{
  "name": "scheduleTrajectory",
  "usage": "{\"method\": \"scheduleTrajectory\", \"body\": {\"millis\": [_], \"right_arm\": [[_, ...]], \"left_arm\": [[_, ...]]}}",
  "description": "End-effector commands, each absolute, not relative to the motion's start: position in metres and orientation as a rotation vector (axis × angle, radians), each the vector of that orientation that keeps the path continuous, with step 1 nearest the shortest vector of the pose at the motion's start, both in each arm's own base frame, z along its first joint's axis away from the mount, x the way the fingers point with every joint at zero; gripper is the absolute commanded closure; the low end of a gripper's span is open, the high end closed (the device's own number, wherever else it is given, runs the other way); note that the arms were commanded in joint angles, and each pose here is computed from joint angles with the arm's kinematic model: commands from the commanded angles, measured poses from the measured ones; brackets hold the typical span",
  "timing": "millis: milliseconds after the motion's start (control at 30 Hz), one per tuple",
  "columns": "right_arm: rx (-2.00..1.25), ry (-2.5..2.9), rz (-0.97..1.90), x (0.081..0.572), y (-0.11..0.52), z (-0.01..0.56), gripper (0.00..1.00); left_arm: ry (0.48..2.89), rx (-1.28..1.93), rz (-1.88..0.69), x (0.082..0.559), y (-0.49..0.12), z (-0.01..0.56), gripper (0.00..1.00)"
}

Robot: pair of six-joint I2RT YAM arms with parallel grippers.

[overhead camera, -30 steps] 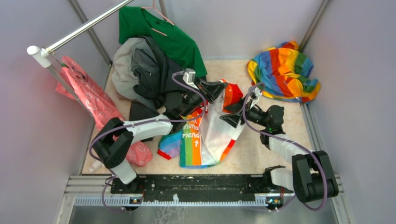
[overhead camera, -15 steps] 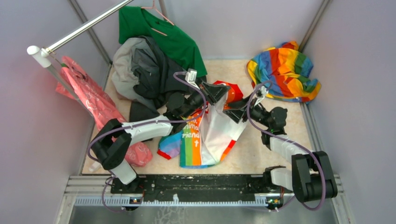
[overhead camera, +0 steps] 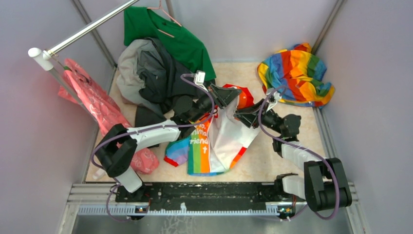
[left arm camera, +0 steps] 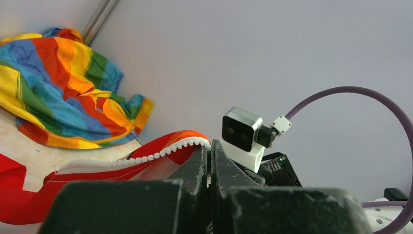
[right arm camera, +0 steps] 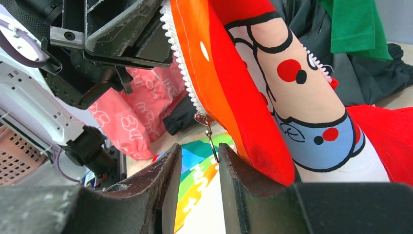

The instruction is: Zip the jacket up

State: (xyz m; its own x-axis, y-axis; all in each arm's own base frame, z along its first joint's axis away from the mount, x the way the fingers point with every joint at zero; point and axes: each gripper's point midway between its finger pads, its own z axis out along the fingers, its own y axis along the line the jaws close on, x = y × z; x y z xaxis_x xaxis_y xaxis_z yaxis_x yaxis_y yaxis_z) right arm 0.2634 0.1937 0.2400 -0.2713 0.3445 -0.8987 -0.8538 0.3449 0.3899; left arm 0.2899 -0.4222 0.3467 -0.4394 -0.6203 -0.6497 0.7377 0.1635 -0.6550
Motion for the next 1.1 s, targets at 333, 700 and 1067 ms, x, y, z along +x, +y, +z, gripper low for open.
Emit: {"method": "scheduleTrajectory", "body": {"millis": [333, 700, 1067], "right_arm": [[-0.535, 1.326, 1.227, 0.259, 0.192, 0.254, 0.68], [-0.556, 1.357, 1.252, 0.258, 0.194, 0.252, 1.00], [-0.715, 1.354, 1.439, 0.219, 0.204, 0.279, 1.00]], "left_arm": [[1.254, 0.125, -1.657, 0.276, -0.433, 0.370, 1.00], [1.228, 0.105, -1.646, 0.279, -0.431, 0.370, 1.00], [1.167, 0.295, -1.347, 0.310, -0.418, 0.330, 1.00]]}}
